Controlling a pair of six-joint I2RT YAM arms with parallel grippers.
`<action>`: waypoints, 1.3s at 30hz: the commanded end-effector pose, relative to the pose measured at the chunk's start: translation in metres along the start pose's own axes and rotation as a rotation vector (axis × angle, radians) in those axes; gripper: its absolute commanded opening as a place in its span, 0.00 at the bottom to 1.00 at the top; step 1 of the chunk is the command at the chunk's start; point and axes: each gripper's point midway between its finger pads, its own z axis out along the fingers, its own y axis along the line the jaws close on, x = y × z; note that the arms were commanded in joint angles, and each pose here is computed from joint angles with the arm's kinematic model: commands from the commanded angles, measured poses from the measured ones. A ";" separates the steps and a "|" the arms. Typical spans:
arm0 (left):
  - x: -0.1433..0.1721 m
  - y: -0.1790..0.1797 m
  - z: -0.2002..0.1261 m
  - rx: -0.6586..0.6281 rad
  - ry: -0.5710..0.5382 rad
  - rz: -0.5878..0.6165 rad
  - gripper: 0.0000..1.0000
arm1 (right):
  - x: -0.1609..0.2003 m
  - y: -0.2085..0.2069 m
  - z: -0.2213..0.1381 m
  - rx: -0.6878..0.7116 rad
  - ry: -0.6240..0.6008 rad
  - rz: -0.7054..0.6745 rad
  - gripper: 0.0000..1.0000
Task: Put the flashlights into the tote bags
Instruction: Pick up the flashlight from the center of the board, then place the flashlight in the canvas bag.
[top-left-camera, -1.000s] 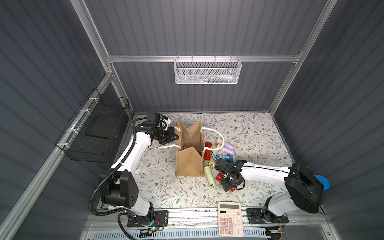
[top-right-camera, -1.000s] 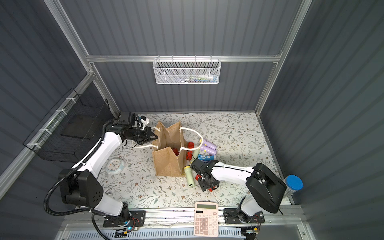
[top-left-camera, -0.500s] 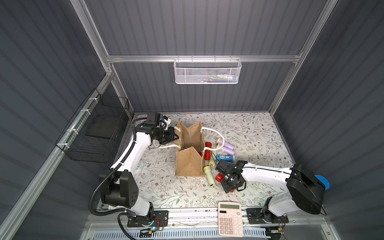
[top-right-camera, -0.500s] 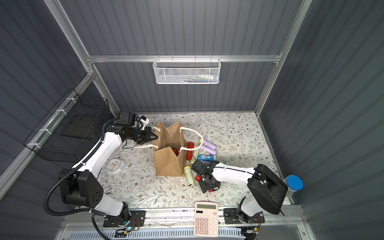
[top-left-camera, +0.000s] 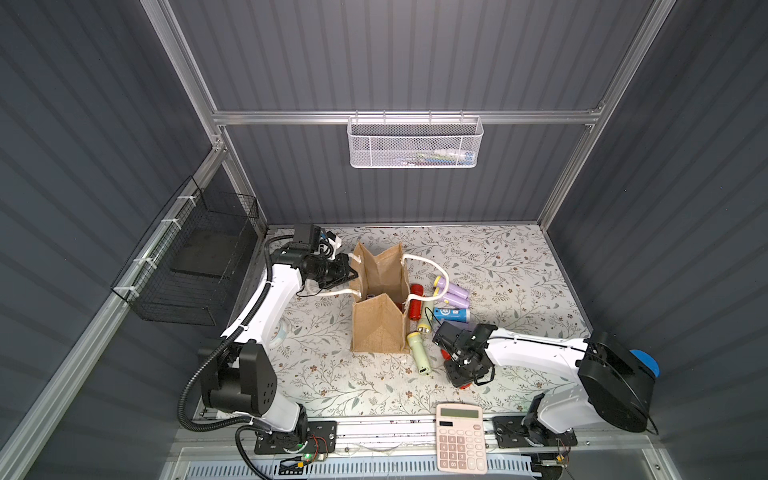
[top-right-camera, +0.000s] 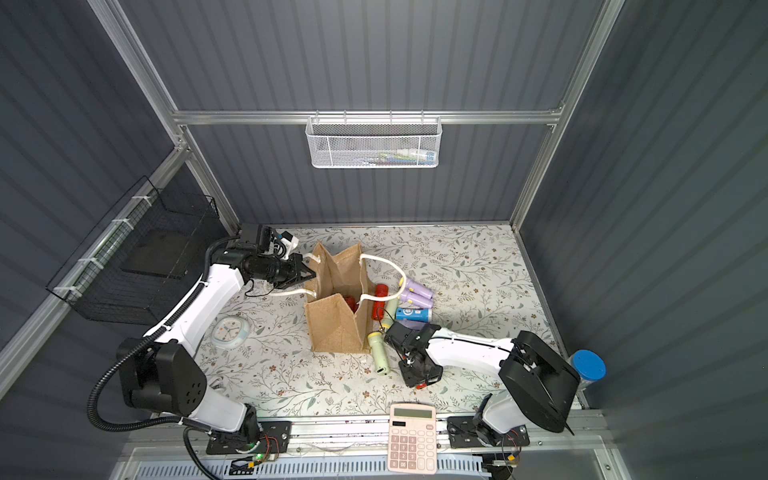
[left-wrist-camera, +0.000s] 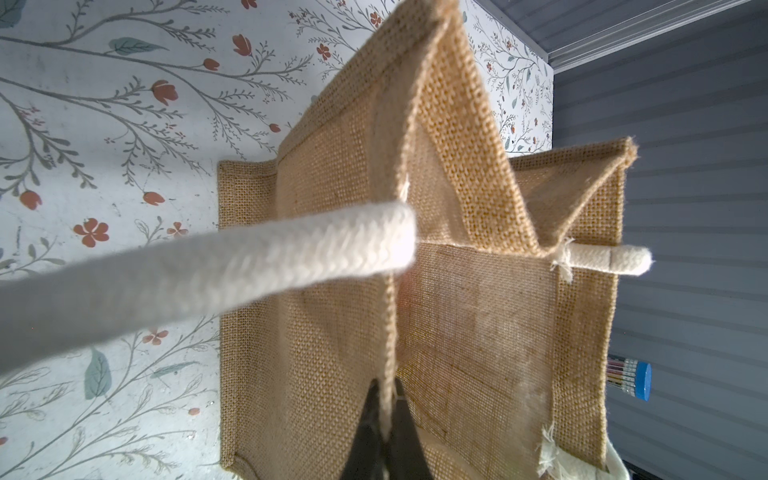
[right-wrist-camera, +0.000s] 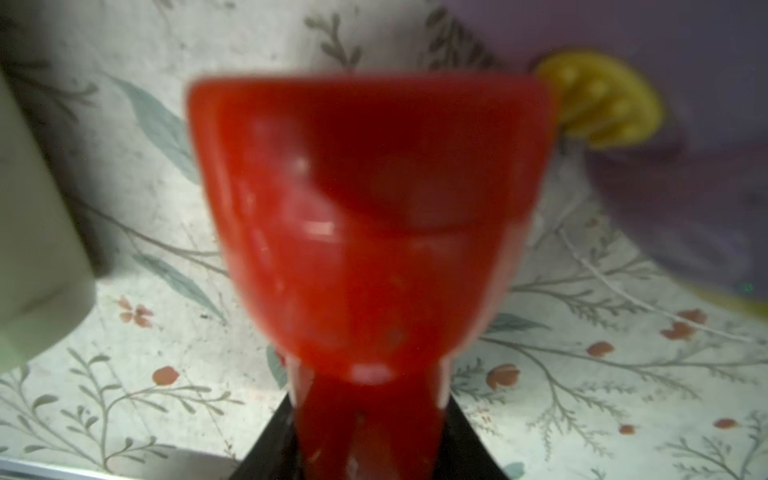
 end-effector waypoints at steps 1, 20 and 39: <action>-0.010 -0.010 -0.013 0.015 -0.045 0.042 0.00 | 0.005 -0.016 0.008 0.092 0.027 0.000 0.38; -0.010 -0.013 -0.014 0.028 -0.052 0.043 0.00 | -0.036 -0.009 -0.073 0.024 -0.240 -0.003 0.18; -0.013 -0.024 -0.023 0.056 -0.074 0.080 0.00 | -0.125 -0.044 -0.261 -0.182 -0.797 0.289 0.16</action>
